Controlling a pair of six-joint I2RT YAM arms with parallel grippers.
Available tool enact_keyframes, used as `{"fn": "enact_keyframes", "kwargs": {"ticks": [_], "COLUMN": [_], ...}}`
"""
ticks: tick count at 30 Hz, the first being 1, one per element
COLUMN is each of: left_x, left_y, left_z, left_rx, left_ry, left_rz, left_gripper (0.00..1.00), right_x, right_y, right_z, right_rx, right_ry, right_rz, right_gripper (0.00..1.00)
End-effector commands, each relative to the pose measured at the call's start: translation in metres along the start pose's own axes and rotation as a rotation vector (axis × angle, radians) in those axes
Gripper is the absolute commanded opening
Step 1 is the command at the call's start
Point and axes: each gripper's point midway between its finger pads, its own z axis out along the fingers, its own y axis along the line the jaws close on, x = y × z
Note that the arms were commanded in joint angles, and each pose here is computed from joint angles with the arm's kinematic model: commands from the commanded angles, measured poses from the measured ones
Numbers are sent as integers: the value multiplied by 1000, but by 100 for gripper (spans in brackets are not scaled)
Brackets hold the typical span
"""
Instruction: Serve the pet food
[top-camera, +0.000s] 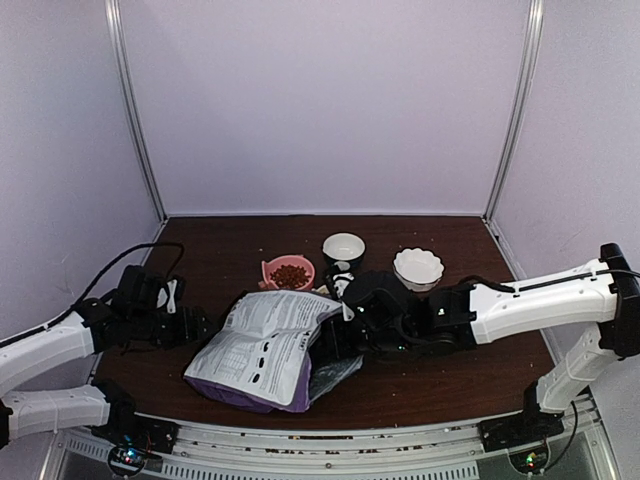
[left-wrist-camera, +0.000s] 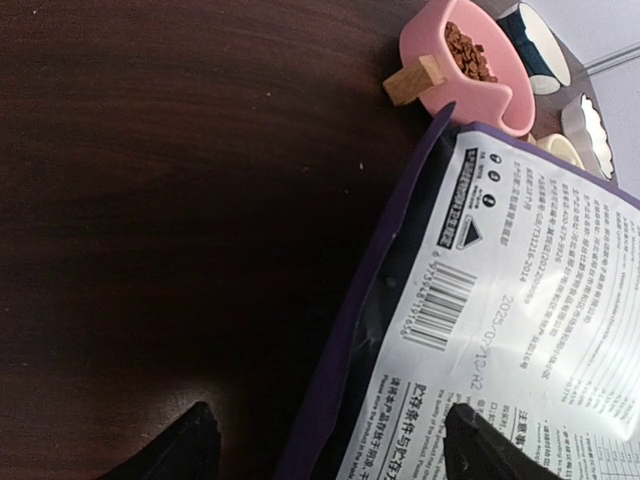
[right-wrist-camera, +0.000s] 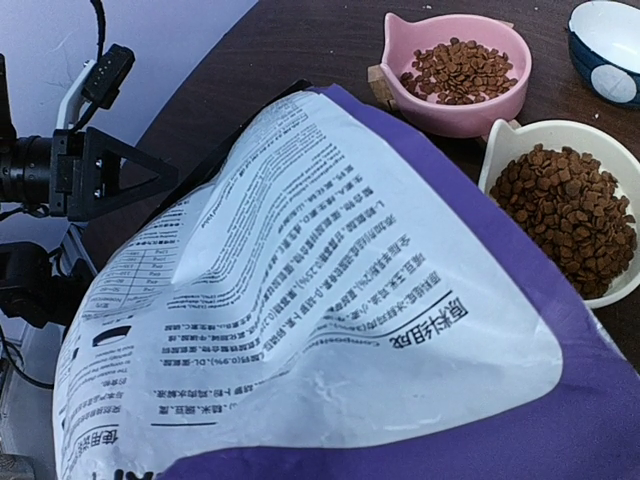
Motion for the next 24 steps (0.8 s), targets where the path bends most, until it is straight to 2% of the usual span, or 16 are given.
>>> {"fn": "enact_keyframes", "kwargs": {"ticks": [1, 11, 19, 21, 24], "left_x": [-10, 8, 15, 19, 21], "left_y": [-11, -1, 1, 2, 2], "left_z": [1, 24, 37, 41, 45], "left_rx": [60, 63, 64, 65, 74], "left_ry": [-42, 22, 68, 85, 99], "left_rz": [-3, -30, -24, -25, -26], "left_gripper": [79, 61, 38, 30, 12], "right_x": [-15, -17, -31, -33, -34], "right_y": [2, 3, 4, 4, -3], "right_z": [-9, -8, -13, -12, -6], "right_rx": [1, 1, 13, 19, 65], "right_ry": [-58, -66, -116, -125, -139], "right_rz": [-6, 0, -21, -32, -37], "right_gripper": [0, 0, 0, 0, 0]}}
